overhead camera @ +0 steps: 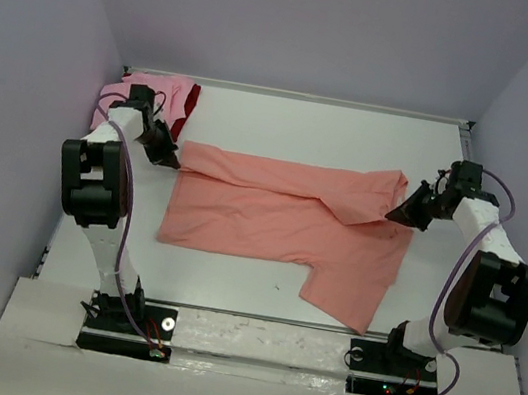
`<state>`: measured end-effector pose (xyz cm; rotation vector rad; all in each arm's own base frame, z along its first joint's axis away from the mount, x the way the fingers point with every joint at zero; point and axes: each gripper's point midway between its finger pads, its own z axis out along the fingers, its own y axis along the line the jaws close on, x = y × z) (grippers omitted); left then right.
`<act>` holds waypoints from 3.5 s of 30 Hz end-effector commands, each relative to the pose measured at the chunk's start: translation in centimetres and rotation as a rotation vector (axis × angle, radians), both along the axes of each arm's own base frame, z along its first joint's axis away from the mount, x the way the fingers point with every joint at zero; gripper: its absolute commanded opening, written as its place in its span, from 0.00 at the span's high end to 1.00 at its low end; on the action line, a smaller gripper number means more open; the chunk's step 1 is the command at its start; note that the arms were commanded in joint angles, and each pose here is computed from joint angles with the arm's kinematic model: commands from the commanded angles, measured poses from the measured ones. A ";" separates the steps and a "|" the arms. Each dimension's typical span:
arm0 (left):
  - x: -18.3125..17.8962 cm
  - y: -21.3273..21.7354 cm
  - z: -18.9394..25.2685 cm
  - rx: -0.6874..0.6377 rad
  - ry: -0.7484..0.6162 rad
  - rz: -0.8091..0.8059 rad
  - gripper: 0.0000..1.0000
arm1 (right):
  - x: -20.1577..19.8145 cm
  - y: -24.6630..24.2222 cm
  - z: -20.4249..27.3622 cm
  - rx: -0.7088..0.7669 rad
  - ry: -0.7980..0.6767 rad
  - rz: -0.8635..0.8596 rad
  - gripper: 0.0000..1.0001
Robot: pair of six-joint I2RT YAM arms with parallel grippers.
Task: Fold and stack the t-shirts
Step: Fold the flattened tshirt in 1/3 of the way
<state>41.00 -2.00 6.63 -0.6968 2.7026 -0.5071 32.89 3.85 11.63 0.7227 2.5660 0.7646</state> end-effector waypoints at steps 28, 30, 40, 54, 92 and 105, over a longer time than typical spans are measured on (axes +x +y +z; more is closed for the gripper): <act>3.6 -3.1 9.5 0.003 -0.305 -0.115 0.34 | 5.1 0.1 1.3 -0.116 -0.094 0.080 0.27; 3.8 -3.4 9.9 -0.017 -0.321 -0.124 0.34 | 5.9 0.2 1.4 -0.105 -0.115 0.077 0.28; 4.1 -4.7 8.8 -0.099 -0.301 -0.153 0.34 | 8.9 -0.3 -0.4 -0.124 -0.162 0.101 0.51; 3.3 -8.6 4.3 -0.208 -0.212 -0.242 1.00 | 13.1 -0.5 -2.3 -0.098 -0.161 0.082 1.00; 4.9 -7.9 1.6 0.014 -0.105 -0.281 0.85 | 15.8 -6.2 -7.6 -0.379 -0.044 -0.041 1.00; 6.8 -5.9 -1.8 0.134 -0.097 -0.221 0.53 | 15.7 -5.8 -7.4 -0.357 -0.049 -0.029 1.00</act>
